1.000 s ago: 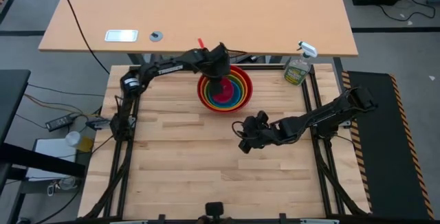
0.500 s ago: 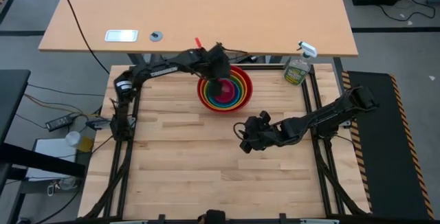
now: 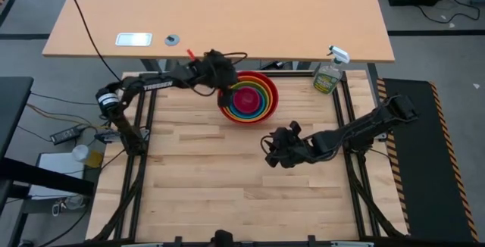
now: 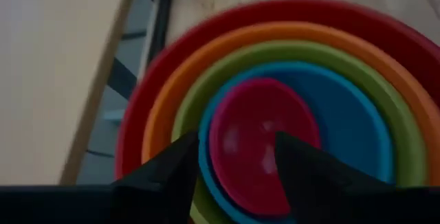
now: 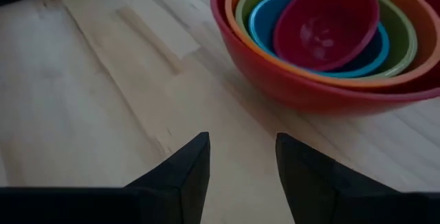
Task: Nest bowls inside each other
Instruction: Stack the pink bowl on top of the blue bowl
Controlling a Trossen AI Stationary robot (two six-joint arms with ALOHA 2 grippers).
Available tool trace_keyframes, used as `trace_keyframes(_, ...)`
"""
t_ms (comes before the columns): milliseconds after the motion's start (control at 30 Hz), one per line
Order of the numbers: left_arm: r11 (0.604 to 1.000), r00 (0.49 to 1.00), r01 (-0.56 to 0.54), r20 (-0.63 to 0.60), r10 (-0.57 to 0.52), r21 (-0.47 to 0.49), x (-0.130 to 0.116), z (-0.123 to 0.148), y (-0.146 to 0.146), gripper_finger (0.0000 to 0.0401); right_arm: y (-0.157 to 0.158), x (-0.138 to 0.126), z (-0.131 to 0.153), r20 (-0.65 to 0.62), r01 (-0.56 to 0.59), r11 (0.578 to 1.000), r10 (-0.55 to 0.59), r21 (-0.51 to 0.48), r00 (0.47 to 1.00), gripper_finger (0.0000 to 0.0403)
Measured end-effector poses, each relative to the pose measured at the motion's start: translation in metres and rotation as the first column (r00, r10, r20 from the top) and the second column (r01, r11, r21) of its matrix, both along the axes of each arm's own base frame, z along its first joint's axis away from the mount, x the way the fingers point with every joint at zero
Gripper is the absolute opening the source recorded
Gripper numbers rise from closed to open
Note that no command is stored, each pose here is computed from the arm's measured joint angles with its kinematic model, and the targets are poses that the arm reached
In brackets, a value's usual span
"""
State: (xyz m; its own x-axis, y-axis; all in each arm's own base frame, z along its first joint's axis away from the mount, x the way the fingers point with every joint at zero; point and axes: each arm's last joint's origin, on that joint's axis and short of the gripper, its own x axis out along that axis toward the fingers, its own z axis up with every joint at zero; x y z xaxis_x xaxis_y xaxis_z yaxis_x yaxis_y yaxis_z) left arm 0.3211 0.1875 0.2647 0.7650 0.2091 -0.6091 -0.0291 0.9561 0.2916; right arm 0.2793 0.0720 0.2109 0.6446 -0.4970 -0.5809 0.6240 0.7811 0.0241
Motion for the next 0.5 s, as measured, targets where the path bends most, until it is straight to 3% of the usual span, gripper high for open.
trace_keyframes(200, 0.994, 0.990, -0.084, 0.120, 0.075, 0.070, 0.009, -0.017, 0.009, 0.0192, -0.002, 0.002, 0.001, 0.007, -0.005, 1.000, 0.005, -0.011, 1.000, 0.0173)
trace_keyframes(333, 0.987, 0.974, -0.153, 0.176, 0.141, 0.055, 0.018, -0.024, 0.015, 0.0192, -0.002, 0.003, 0.002, 0.012, -0.014, 1.000, 0.014, -0.019, 1.000, 0.0173)
trace_keyframes(500, 0.978, 0.975, -0.205, 0.097, 0.200, 0.048, 0.025, -0.049, 0.018, 0.0192, -0.002, 0.003, 0.002, 0.011, -0.019, 1.000, 0.019, -0.024, 1.000, 0.0173)
